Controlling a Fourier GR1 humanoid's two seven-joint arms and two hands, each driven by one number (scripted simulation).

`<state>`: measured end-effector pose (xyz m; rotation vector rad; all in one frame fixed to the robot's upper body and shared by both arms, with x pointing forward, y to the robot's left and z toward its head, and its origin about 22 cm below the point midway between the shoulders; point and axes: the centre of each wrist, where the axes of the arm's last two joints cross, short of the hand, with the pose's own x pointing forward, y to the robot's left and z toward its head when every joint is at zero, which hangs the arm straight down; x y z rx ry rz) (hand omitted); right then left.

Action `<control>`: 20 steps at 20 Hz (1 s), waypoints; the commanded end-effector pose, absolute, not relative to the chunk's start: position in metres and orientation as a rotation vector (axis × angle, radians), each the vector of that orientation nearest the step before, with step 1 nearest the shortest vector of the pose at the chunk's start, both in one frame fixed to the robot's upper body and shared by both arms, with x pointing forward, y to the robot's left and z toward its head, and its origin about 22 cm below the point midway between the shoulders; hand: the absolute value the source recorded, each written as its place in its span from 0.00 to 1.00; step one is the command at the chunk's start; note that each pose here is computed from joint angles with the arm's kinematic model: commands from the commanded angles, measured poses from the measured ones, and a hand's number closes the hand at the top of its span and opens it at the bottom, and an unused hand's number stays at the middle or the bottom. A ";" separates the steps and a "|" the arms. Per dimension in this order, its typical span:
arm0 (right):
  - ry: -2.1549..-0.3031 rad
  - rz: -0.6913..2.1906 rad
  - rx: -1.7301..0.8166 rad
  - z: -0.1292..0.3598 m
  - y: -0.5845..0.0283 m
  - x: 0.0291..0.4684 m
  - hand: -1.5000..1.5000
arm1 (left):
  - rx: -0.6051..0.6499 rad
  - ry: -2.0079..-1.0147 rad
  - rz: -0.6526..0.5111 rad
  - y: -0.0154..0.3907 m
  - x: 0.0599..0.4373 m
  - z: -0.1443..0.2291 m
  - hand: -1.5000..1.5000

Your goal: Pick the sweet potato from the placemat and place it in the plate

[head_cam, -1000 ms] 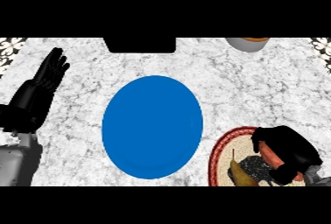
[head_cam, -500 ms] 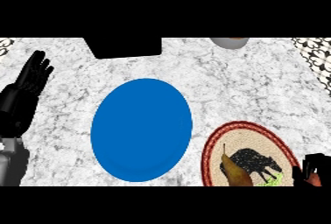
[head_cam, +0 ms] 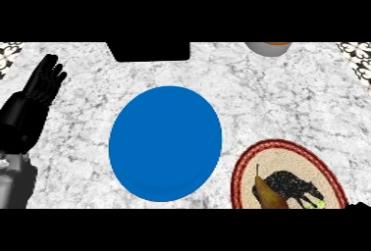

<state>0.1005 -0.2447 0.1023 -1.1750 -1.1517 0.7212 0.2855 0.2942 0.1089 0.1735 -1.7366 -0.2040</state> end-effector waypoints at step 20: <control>-1.534 0.601 -0.874 0.172 -0.061 0.177 1.00 | 0.120 -1.755 -0.245 0.276 0.298 0.110 0.50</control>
